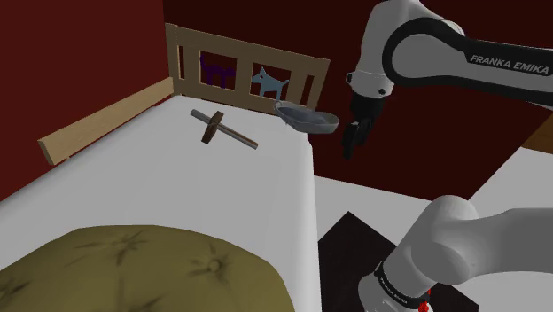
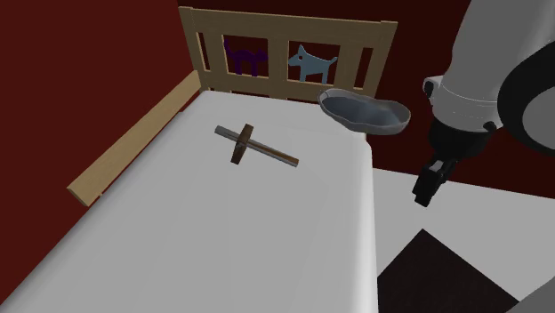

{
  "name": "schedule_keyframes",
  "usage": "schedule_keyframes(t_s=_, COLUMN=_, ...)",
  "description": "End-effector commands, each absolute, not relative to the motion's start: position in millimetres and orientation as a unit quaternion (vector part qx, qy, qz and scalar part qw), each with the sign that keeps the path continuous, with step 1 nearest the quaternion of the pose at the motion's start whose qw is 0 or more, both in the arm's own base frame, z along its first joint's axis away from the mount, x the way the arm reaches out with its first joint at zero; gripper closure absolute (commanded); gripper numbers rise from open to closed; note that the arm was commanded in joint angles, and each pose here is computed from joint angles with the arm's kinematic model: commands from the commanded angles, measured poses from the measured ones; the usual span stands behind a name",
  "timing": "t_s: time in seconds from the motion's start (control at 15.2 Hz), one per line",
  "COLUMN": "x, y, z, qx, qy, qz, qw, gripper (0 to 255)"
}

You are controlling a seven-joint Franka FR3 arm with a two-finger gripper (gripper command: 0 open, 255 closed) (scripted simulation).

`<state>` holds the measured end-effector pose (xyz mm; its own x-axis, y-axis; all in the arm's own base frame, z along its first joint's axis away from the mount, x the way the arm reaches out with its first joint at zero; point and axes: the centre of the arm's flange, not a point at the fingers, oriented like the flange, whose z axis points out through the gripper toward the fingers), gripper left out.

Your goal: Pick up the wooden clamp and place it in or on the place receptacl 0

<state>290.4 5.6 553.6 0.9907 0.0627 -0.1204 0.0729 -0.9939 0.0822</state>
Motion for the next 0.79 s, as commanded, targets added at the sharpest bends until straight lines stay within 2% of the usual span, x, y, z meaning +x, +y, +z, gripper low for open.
schedule_keyframes(t_s=0.0, x=290.4, y=5.6, z=553.6, qx=0.997, qy=0.034, qz=-0.059, qw=0.043, gripper=0)
schedule_keyframes(t_s=0.73, x=405.0, y=12.2, z=509.1, qx=0.991, qy=0.134, qz=0.011, qw=0.013, gripper=0)
